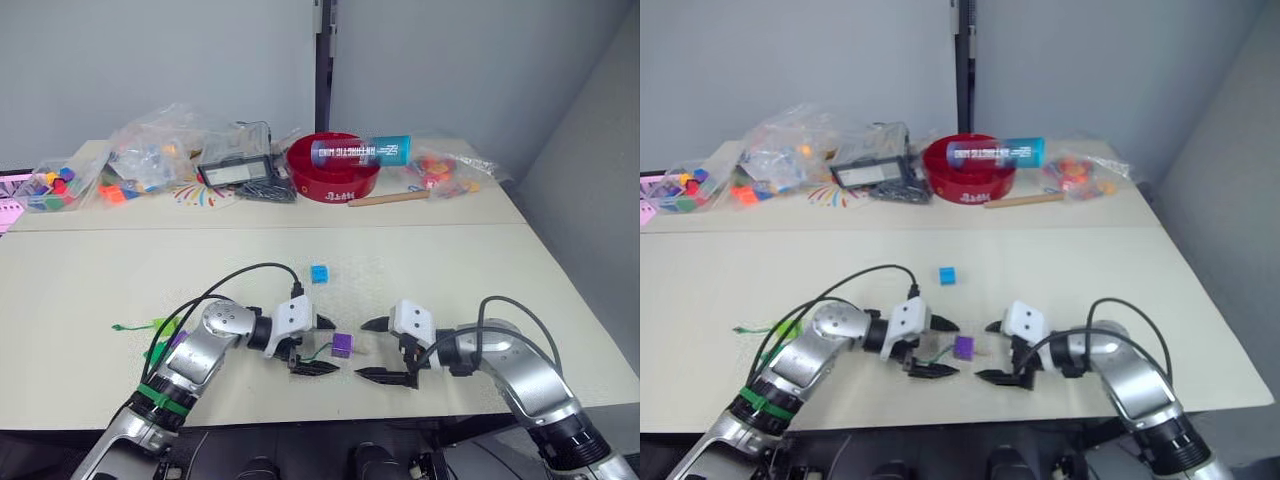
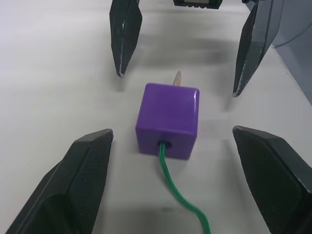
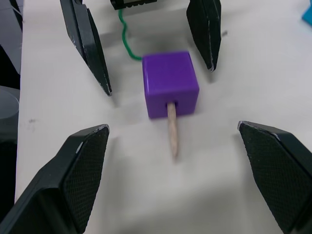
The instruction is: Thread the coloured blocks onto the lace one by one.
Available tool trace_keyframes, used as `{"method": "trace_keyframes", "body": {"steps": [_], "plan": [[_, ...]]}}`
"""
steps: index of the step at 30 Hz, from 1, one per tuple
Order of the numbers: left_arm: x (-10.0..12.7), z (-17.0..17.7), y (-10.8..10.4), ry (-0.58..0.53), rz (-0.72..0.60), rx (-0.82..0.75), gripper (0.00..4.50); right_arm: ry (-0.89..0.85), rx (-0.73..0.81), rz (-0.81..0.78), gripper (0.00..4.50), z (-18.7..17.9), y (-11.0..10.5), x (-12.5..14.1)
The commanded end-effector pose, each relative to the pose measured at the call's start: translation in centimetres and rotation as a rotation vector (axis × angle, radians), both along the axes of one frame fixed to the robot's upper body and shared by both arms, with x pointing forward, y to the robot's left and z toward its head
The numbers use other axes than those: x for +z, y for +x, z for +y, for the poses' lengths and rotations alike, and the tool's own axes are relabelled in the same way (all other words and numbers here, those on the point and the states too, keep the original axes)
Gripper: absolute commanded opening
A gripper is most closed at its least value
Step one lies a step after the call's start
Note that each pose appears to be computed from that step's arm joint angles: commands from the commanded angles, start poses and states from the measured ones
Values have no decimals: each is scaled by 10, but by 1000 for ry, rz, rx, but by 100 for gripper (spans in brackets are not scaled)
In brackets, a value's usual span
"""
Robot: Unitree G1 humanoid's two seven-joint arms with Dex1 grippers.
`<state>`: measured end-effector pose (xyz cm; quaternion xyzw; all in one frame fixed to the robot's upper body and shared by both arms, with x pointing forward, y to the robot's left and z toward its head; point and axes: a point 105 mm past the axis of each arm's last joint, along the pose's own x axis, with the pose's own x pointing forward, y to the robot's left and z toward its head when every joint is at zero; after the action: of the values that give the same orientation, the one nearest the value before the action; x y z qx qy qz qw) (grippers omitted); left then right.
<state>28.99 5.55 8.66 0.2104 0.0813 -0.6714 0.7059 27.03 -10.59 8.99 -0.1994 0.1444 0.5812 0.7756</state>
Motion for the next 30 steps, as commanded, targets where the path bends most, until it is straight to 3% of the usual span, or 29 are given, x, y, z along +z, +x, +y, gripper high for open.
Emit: {"method": "trace_keyframes", "body": {"steps": [1, 3, 11, 12, 15, 16, 25, 30], "plan": [[5, -10, 2, -27, -30, -35, 414, 17, -4, -56, 447, 0, 1, 10], [5, -11, 1, -30, -26, -42, 387, 23, -13, -60, 449, 1, 1, 10], [3, -9, -1, -17, -26, -63, 135, 34, -1, -76, 450, 8, 0, 9], [3, -9, -1, -16, -28, -64, 119, 35, 5, -77, 424, 9, 0, 10], [3, -10, -1, -14, -31, -66, 119, 35, 22, -79, 337, 13, -1, 9], [3, -10, -1, -12, -31, -67, 119, 34, 25, -79, 331, 14, -2, 9], [2, -8, -2, 4, -32, -72, 119, 17, 37, -84, 6, 13, -2, 6], [2, -7, -2, 14, -34, -84, 119, 8, 39, -88, 0, 12, -1, 6]]}}
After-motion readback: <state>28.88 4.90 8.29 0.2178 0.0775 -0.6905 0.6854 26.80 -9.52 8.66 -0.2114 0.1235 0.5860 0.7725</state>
